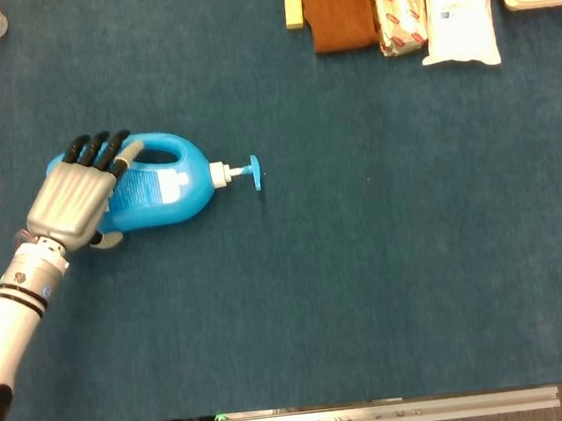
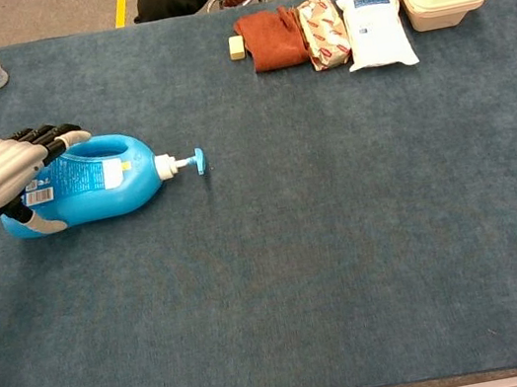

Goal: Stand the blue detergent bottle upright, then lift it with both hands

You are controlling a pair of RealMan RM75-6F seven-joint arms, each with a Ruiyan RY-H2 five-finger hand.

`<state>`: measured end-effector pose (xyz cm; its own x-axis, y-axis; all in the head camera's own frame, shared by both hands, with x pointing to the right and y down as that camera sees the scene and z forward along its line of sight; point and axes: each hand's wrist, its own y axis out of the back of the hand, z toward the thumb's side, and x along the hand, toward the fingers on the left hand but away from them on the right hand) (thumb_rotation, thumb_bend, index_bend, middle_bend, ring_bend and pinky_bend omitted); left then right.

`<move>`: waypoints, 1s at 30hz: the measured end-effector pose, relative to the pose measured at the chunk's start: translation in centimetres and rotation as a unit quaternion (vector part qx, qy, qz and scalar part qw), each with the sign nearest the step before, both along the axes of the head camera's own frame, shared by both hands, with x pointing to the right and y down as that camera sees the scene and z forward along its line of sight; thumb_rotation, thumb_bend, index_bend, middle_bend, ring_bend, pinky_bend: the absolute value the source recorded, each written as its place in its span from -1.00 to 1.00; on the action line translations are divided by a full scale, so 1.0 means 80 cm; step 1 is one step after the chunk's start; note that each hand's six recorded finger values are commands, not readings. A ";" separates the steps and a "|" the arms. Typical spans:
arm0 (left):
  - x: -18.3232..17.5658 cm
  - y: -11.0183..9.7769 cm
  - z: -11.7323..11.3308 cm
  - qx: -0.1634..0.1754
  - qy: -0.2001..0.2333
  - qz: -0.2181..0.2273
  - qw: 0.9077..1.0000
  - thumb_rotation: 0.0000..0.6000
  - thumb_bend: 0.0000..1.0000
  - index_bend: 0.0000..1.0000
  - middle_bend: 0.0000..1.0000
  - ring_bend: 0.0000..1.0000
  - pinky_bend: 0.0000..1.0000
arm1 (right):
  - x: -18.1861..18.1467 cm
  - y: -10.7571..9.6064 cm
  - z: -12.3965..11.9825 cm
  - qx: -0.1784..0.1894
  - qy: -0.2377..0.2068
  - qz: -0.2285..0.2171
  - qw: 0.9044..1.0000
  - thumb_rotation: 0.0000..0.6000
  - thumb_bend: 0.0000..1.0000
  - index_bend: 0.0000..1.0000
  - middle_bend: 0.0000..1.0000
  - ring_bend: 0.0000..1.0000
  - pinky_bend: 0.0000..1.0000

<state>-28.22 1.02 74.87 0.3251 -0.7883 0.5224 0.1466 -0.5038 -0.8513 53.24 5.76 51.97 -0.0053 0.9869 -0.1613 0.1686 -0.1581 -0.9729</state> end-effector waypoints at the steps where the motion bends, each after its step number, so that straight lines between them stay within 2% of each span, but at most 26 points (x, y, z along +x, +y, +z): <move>1: -0.003 -0.004 0.001 0.003 -0.003 -0.003 1.000 1.00 -0.73 -1.00 -1.00 -1.00 -0.81 | -0.001 0.000 0.000 -0.001 0.000 0.000 1.000 1.00 -0.64 -0.50 -0.45 -0.77 -0.68; 11: -0.047 -0.060 0.005 0.048 -0.054 -0.042 0.996 1.00 -0.73 -1.00 -1.00 -1.00 -0.81 | -0.003 0.000 0.000 -0.003 0.001 0.002 1.000 1.00 -0.64 -0.50 -0.45 -0.77 -0.68; 16: -0.058 -0.080 -0.004 0.063 -0.047 -0.068 0.995 1.00 -0.73 -1.00 -1.00 -1.00 -0.79 | -0.005 -0.001 0.000 -0.002 0.000 0.001 1.000 1.00 -0.64 -0.50 -0.45 -0.77 -0.68; 19: -0.056 -0.077 -0.015 0.067 -0.030 -0.067 0.995 1.00 -0.73 -0.97 -0.97 -1.00 -0.79 | -0.005 -0.001 0.001 -0.004 -0.001 0.001 1.000 1.00 -0.64 -0.50 -0.45 -0.77 -0.68; 23: -0.045 -0.064 -0.034 0.070 -0.002 -0.055 0.996 1.00 -0.73 -0.84 -0.94 -1.00 -0.79 | -0.005 -0.003 0.003 -0.006 -0.003 -0.001 1.000 1.00 -0.64 -0.50 -0.45 -0.77 -0.68; 27: -0.025 -0.039 -0.055 0.064 0.025 -0.026 0.997 1.00 -0.73 -0.76 -0.94 -1.00 -0.79 | -0.007 -0.004 0.005 -0.008 -0.005 -0.004 1.000 1.00 -0.64 -0.50 -0.45 -0.77 -0.68; 30: -0.007 -0.017 -0.062 0.058 0.025 0.013 0.998 1.00 -0.73 -0.66 -0.92 -1.00 -0.79 | -0.008 -0.004 0.007 -0.010 -0.010 -0.006 1.000 1.00 -0.64 -0.50 -0.45 -0.77 -0.68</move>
